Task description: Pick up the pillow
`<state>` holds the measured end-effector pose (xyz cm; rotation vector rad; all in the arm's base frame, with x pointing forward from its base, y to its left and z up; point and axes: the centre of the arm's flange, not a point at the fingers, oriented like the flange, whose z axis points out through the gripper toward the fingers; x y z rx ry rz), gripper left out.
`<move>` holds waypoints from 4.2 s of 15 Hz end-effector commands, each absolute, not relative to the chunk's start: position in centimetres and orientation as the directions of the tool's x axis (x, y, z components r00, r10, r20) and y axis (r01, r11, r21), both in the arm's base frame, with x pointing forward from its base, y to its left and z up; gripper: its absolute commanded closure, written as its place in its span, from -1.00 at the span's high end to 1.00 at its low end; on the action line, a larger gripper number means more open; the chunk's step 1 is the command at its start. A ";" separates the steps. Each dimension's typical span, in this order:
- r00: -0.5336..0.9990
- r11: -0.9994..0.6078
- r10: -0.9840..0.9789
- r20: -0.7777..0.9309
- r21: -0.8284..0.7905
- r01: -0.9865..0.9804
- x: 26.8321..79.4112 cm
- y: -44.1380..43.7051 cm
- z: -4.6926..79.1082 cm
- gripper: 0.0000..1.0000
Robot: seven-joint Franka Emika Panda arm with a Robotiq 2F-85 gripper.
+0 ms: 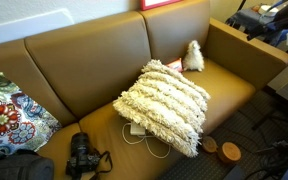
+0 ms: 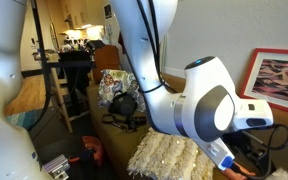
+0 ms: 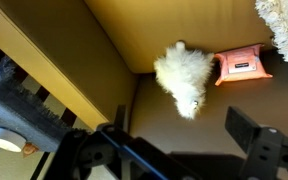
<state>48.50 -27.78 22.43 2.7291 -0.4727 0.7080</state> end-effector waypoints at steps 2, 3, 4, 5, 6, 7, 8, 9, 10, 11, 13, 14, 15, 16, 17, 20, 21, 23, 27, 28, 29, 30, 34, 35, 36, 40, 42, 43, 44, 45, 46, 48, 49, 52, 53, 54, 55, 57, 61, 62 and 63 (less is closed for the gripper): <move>0.839 -0.915 -0.240 0.489 0.176 -0.364 49.9 -27.0 15.5 1.00; 0.848 -0.922 -0.240 0.472 0.162 -0.351 49.9 -26.6 14.4 1.00; 0.858 -0.928 -0.240 0.453 0.153 -0.341 49.6 -26.2 13.2 1.00; 0.861 -0.928 -0.258 0.439 0.136 -0.348 49.6 -25.9 12.1 1.00; 0.868 -0.931 -0.262 0.422 0.125 -0.342 49.6 -25.6 11.1 1.00; 0.875 -0.936 -0.266 0.404 0.109 -0.335 49.5 -25.2 10.1 1.00; 0.882 -0.941 -0.267 0.388 0.093 -0.326 49.4 -24.7 9.4 1.00; 0.890 -0.946 -0.264 0.373 0.078 -0.314 49.2 -24.1 8.7 1.00; 0.896 -0.952 -0.258 0.360 0.064 -0.300 49.0 -23.6 8.0 1.00; 0.903 -0.956 -0.255 0.347 0.052 -0.290 48.8 -23.2 7.4 1.00; 0.918 -0.966 -0.239 0.315 0.021 -0.259 48.2 -22.3 6.1 1.00; 0.926 -0.969 -0.233 0.298 0.004 -0.246 47.9 -21.8 5.5 1.00; 0.935 -0.974 -0.224 0.276 -0.027 -0.225 47.6 -21.3 5.0 1.00; 0.946 -0.978 -0.209 0.246 -0.074 -0.197 47.4 -20.5 4.4 1.00; 0.955 -0.979 -0.195 0.223 -0.098 -0.177 47.1 -19.5 3.8 1.00; 0.974 -0.978 -0.161 0.162 -0.156 -0.136 46.6 -17.4 2.2 1.00; 0.979 -0.978 -0.146 0.144 -0.168 -0.121 46.4 -16.9 1.8 1.00; 0.986 -0.979 -0.121 0.119 -0.180 -0.098 46.0 -16.3 1.2 1.00; 0.994 -0.978 -0.070 0.087 -0.201 -0.052 45.5 -15.5 0.3 1.00; 0.995 -0.977 -0.058 0.083 -0.207 -0.040 45.4 -15.2 0.1 1.00; 0.996 -0.977 -0.043 0.080 -0.213 -0.025 45.4 -14.9 -0.1 1.00; 0.997 -0.976 -0.024 0.080 -0.219 -0.006 45.3 -14.5 -0.2 1.00; 0.989 -0.976 0.023 0.147 -0.211 0.054 45.6 -12.3 0.1 1.00; 0.985 -0.974 0.034 0.170 -0.215 0.071 45.7 -11.6 0.3 1.00; 0.978 -0.971 0.050 0.205 -0.219 0.095 45.8 -10.8 0.5 1.00; 0.955 -0.961 0.091 0.283 -0.225 0.159 46.3 -8.1 1.3 1.00; 0.949 -0.957 0.110 0.294 -0.225 0.181 46.4 -7.3 1.1 1.00; 0.948 -0.954 0.119 0.297 -0.232 0.192 46.4 -7.0 1.0 1.00; 0.945 -0.952 0.129 0.300 -0.231 0.203 46.4 -6.8 0.9 1.00; 0.946 -0.952 0.131 0.297 -0.228 0.203 46.5 -6.7 0.6 1.00; 0.945 -0.951 0.134 0.297 -0.229 0.207 46.5 -6.6 0.4 1.00; 0.945 -0.947 0.137 0.297 -0.240 0.213 46.5 -6.4 -0.1 1.00; 0.945 -0.946 0.139 0.296 -0.244 0.215 46.5 -6.4 -0.3 1.00; 0.945 -0.941 0.144 0.294 -0.256 0.223 46.5 -6.3 -1.0 1.00; 0.945 -0.940 0.146 0.294 -0.258 0.225 46.5 -6.3 -1.1 1.00; 0.945 -0.939 0.147 0.293 -0.260 0.227 46.5 -6.3 -1.2 1.00; 0.945 -0.938 0.149 0.291 -0.260 0.228 46.5 -6.3 -1.4 1.00; 0.946 -0.938 0.149 0.288 -0.262 0.227 46.7 -6.3 -1.9 1.00; 0.957 -0.945 0.132 0.257 -0.258 0.200 47.4 -7.2 -3.3 1.00; 0.961 -0.947 0.127 0.246 -0.256 0.191 47.7 -7.4 -3.9 1.00; 0.963 -0.949 0.123 0.239 -0.257 0.184 47.9 -7.7 -4.3 1.00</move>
